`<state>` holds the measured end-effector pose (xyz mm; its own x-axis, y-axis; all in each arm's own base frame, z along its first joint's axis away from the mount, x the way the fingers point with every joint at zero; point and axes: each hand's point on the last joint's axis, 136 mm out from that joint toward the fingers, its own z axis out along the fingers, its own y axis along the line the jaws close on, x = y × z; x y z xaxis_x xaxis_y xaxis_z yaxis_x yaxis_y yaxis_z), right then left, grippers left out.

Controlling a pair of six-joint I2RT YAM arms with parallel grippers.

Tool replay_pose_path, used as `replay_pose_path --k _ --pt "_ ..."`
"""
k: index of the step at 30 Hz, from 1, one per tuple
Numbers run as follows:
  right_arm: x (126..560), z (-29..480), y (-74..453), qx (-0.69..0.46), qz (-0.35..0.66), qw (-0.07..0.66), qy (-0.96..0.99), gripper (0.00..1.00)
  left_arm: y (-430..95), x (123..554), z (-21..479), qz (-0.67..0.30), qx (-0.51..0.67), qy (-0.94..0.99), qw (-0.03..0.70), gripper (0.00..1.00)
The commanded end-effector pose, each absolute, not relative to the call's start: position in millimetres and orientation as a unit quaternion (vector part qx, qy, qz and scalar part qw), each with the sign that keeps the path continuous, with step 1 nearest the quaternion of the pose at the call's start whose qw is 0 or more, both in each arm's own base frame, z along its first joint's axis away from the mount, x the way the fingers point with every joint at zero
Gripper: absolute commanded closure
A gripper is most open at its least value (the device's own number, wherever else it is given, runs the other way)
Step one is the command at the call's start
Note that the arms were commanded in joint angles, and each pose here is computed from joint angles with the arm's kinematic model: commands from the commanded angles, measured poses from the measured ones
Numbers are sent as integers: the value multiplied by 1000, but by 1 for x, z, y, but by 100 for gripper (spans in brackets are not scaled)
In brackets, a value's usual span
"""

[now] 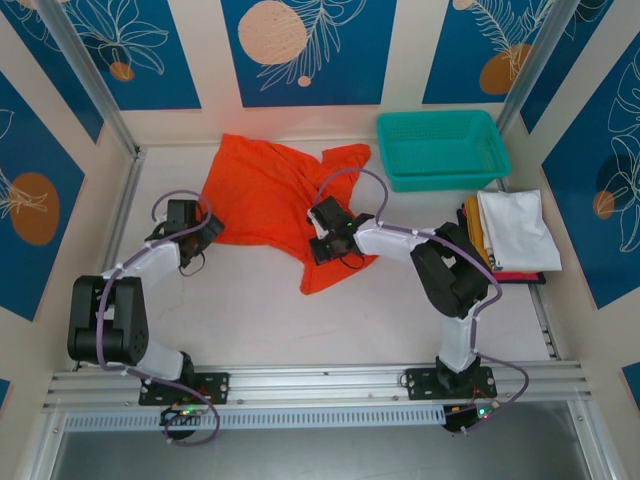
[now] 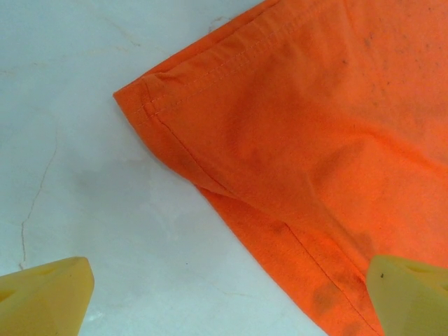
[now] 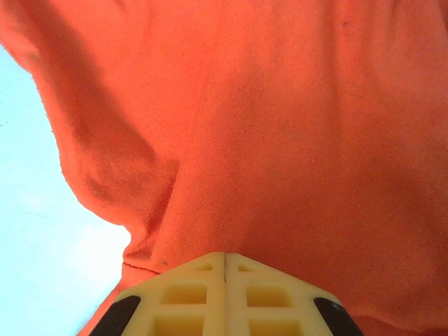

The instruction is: Fold and stack the t-shirts

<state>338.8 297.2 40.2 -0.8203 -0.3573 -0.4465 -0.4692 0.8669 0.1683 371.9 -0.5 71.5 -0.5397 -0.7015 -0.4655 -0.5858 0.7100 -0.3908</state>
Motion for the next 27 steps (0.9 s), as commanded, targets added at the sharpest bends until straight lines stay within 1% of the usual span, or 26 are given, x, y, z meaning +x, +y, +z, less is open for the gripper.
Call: replay_pose_path --k 1,5,12,15,18,19,20,21,22,23,24,27 --pt "327 60 287 -224 134 224 939 100 3 369 76 -101 -373 868 311 0" --pt "295 69 266 -204 143 238 939 100 5 368 78 -95 -373 867 316 0" --pt "214 59 231 -157 150 219 951 100 5 376 77 -95 -375 867 315 0" --pt "193 53 218 -141 149 211 956 100 8 379 80 -88 -372 868 318 0" --pt "183 50 199 -119 133 213 961 100 11 383 84 -84 -370 868 320 0" --pt "181 50 194 -111 130 214 962 95 12 384 85 -85 -370 868 321 0" --pt "180 51 189 -105 126 217 962 78 12 385 87 -85 -370 867 322 0" --pt "181 54 185 -99 122 223 962 54 12 386 87 -85 -371 866 324 0" --pt "183 59 182 -95 120 234 960 38 12 388 88 -86 -371 866 325 0" --pt "189 66 181 -86 122 248 957 29 12 389 89 -88 -371 866 325 0" --pt "195 74 180 -72 128 261 954 24 11 391 89 -90 -372 865 324 0" --pt "219 91 169 19 150 269 951 23 8 397 90 -100 -376 864 321 0"
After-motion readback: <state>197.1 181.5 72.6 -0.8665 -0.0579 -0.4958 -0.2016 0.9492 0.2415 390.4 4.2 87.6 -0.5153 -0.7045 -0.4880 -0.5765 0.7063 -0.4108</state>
